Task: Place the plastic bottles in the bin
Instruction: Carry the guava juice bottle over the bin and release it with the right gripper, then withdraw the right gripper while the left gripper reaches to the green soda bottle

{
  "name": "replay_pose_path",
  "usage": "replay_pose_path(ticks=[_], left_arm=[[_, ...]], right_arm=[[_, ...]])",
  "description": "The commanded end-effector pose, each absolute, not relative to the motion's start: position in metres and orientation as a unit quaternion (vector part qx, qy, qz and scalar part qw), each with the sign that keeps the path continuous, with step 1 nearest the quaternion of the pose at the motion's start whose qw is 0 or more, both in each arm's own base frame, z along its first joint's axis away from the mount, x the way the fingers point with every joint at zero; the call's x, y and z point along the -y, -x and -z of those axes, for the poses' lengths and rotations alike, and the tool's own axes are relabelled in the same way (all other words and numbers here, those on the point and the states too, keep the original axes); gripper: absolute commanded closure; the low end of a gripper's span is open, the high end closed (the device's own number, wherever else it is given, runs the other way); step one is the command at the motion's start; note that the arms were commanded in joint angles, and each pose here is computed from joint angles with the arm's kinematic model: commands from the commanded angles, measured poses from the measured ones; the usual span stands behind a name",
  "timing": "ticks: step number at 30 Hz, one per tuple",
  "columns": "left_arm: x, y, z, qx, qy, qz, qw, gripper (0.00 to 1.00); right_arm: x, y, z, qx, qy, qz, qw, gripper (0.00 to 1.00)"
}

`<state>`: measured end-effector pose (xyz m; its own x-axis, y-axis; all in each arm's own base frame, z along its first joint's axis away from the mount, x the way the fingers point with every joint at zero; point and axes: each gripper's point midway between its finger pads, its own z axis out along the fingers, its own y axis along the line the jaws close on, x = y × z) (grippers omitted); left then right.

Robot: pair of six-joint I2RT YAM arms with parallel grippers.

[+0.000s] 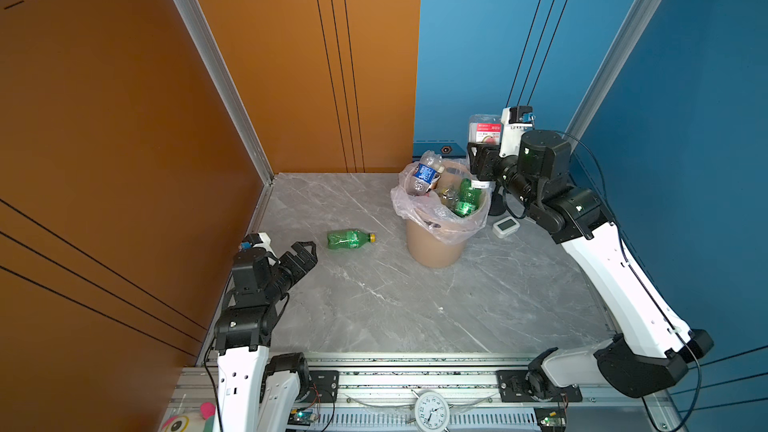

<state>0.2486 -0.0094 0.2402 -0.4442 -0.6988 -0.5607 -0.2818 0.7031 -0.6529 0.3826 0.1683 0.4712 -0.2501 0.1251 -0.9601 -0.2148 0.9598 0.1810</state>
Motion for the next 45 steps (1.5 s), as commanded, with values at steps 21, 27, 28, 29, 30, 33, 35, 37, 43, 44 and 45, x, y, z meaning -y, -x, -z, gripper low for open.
replay_pose_path(ticks=[21,27,28,29,30,33,35,37,43,44,45], left_arm=[[0.020,-0.276,-0.227,-0.828,0.314,0.239,0.399,0.02],[0.032,-0.290,-0.218,-0.841,0.316,0.216,0.381,0.02],[0.037,-0.294,-0.216,-0.844,0.314,0.213,0.380,0.02],[0.041,-0.298,-0.215,-0.845,0.314,0.211,0.378,0.03],[0.044,-0.302,-0.213,-0.846,0.316,0.209,0.375,0.02],[0.055,-0.314,-0.205,-0.849,0.328,0.204,0.361,0.02],[0.064,-0.324,-0.200,-0.850,0.335,0.204,0.352,0.02],[0.071,-0.333,-0.194,-0.851,0.344,0.203,0.342,0.02],[0.078,-0.359,-0.169,-0.840,0.388,0.195,0.325,0.02],[0.078,-0.363,-0.166,-0.836,0.397,0.196,0.324,0.02],[0.078,-0.368,-0.162,-0.833,0.405,0.196,0.322,0.02]], right_arm=[[-0.139,-0.389,-0.454,-0.794,0.007,-0.145,0.591,0.00],[-0.098,-0.346,-0.457,-0.774,-0.045,-0.146,0.614,0.00],[-0.092,-0.339,-0.450,-0.775,-0.052,-0.145,0.613,0.00],[-0.085,-0.332,-0.440,-0.777,-0.061,-0.141,0.611,0.00],[-0.080,-0.327,-0.432,-0.780,-0.068,-0.139,0.606,0.00],[-0.065,-0.312,-0.401,-0.795,-0.089,-0.132,0.585,0.00],[-0.058,-0.304,-0.382,-0.807,-0.098,-0.131,0.568,0.00],[-0.054,-0.298,-0.369,-0.815,-0.101,-0.130,0.556,0.00],[-0.042,-0.288,-0.351,-0.825,-0.107,-0.124,0.540,0.00],[-0.040,-0.287,-0.352,-0.825,-0.108,-0.123,0.541,0.00],[-0.039,-0.286,-0.351,-0.825,-0.108,-0.123,0.541,0.00]])
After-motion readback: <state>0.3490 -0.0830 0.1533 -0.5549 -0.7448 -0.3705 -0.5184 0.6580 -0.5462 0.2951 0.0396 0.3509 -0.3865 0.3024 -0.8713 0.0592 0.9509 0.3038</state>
